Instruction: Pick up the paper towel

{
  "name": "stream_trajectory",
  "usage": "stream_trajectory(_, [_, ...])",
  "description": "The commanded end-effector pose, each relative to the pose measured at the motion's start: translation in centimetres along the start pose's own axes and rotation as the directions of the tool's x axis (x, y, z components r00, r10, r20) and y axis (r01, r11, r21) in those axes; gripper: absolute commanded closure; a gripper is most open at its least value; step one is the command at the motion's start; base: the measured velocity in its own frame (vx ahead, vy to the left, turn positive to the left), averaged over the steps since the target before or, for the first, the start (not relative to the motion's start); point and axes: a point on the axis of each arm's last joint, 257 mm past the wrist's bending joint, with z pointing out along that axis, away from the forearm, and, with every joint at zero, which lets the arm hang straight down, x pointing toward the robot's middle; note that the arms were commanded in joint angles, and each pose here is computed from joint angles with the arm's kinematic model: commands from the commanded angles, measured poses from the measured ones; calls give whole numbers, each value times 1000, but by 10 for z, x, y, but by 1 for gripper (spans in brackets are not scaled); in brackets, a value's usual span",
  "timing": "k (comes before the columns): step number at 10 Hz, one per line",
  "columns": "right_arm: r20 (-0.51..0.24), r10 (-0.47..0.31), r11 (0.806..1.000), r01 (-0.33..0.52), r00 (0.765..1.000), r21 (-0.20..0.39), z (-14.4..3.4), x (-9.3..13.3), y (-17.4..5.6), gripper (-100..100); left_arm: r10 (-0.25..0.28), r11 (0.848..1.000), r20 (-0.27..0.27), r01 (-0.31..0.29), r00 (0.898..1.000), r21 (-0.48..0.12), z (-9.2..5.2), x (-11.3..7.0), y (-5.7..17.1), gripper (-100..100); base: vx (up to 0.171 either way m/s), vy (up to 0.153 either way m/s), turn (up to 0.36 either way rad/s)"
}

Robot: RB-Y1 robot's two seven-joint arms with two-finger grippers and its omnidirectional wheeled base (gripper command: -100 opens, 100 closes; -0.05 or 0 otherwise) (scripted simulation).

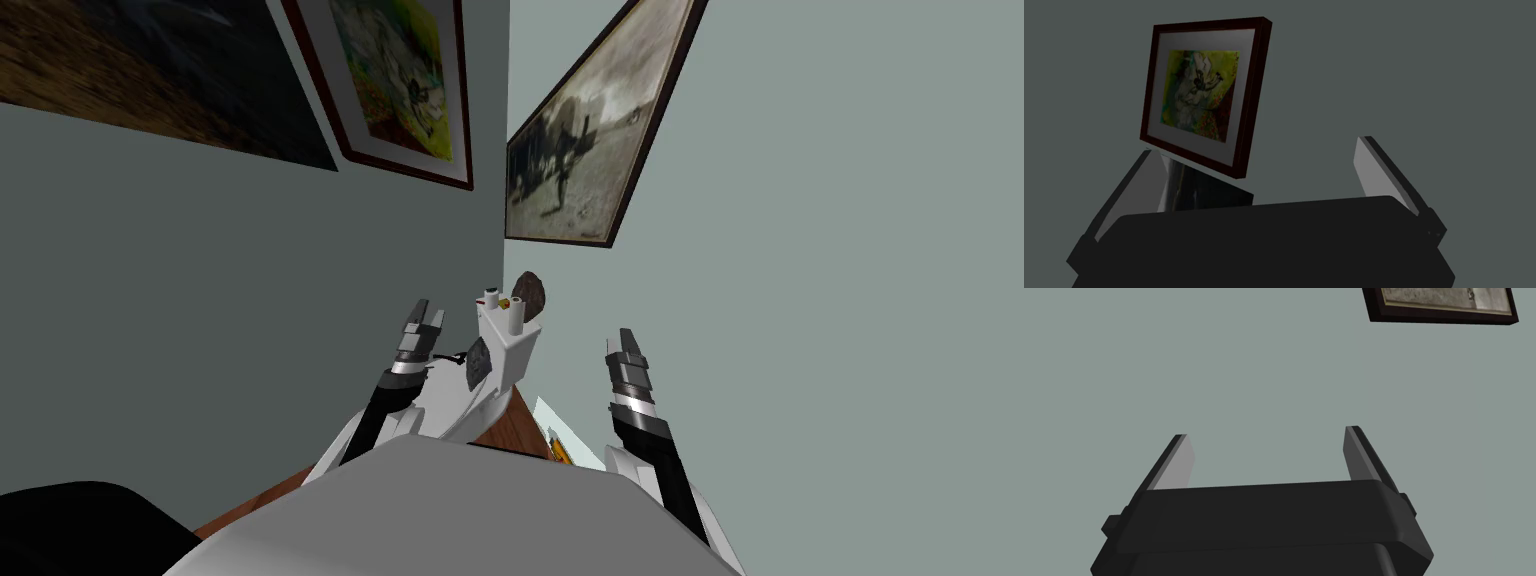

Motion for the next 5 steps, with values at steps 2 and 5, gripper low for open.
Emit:
stream_trajectory(2, [0, 0, 1000, 0, 1000, 0, 0, 0, 0, 0, 34, 999, -51, -35, 998, -13, 0, 7, 10, -100, -64, -4, -75])
stream_trajectory(5, [0, 0, 1000, 0, 1000, 0, 0, 0, 0, 0, 80, 996, -111, -84, 991, -30, 1, 14, 26, -100, -103, -5, -76])
